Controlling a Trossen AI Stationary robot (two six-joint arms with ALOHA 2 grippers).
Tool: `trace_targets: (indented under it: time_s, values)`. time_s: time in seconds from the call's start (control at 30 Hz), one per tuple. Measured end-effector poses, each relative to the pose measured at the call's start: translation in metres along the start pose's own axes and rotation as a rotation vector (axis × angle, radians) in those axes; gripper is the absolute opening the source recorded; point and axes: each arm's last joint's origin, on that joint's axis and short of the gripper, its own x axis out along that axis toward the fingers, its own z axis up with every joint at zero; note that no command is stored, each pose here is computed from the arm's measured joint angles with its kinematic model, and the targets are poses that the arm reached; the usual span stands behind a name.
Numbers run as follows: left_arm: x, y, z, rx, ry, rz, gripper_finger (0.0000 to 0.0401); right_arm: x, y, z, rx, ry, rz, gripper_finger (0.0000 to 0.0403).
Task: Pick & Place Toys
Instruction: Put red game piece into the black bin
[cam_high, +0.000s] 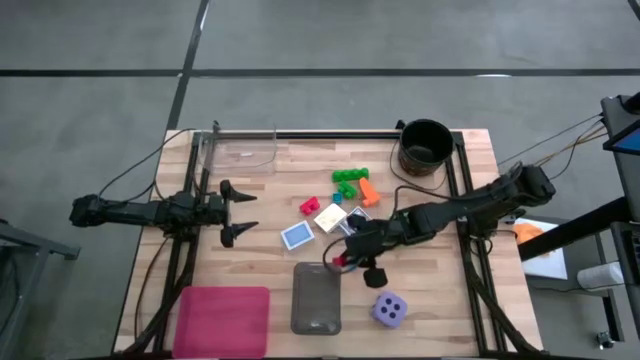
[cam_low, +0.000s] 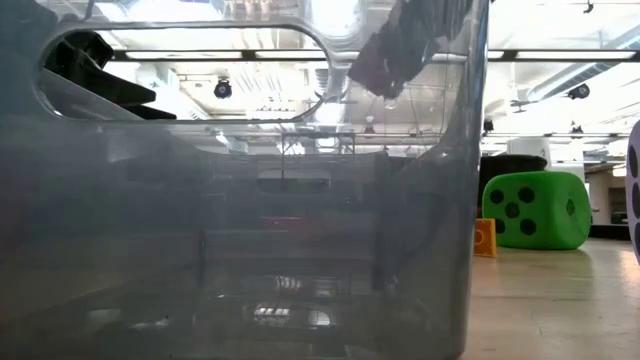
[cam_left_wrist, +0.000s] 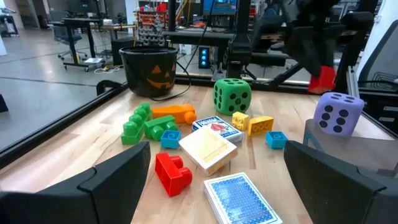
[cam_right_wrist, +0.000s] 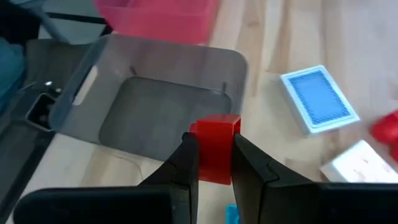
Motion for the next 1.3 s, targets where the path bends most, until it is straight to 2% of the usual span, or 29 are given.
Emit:
trace_targets:
  time_s: [0.17,0.47,0.7,0.9,1.07,1.17,1.3]
  values:
    - [0.0,0.0,0.0,0.0,0.0,0.0,0.0369,0.016,0.007,-0.002,-0.018,-0.007,0.051,0.0058]
    - [0.0,0.0,0.0,0.0,-0.001,0.003,0.0369,0.04,0.006,-0.006,-0.034,0.014,0.076,0.0059]
    - [0.0,0.0,0.0,0.0,-0.001,0.003,0.0369,0.067,0.007,-0.004,-0.045,0.069,0.133,0.0088]
    - [0.0,0.0,0.0,0.001,-0.001,0.003,0.0369,0.078,0.007,0.0,-0.077,0.145,0.123,0.0092]
    - [0.0,0.0,0.0,0.004,-0.001,0.003,0.0369,0.075,0.008,0.005,-0.108,0.134,0.092,0.0098]
    - [0.0,0.0,0.0,0.003,-0.001,0.004,0.0369,0.071,0.007,0.007,-0.114,0.129,0.058,0.0123]
    - [0.0,0.0,0.0,0.003,-0.001,0.004,0.0369,0.069,0.008,0.007,-0.118,0.127,0.03,0.0187]
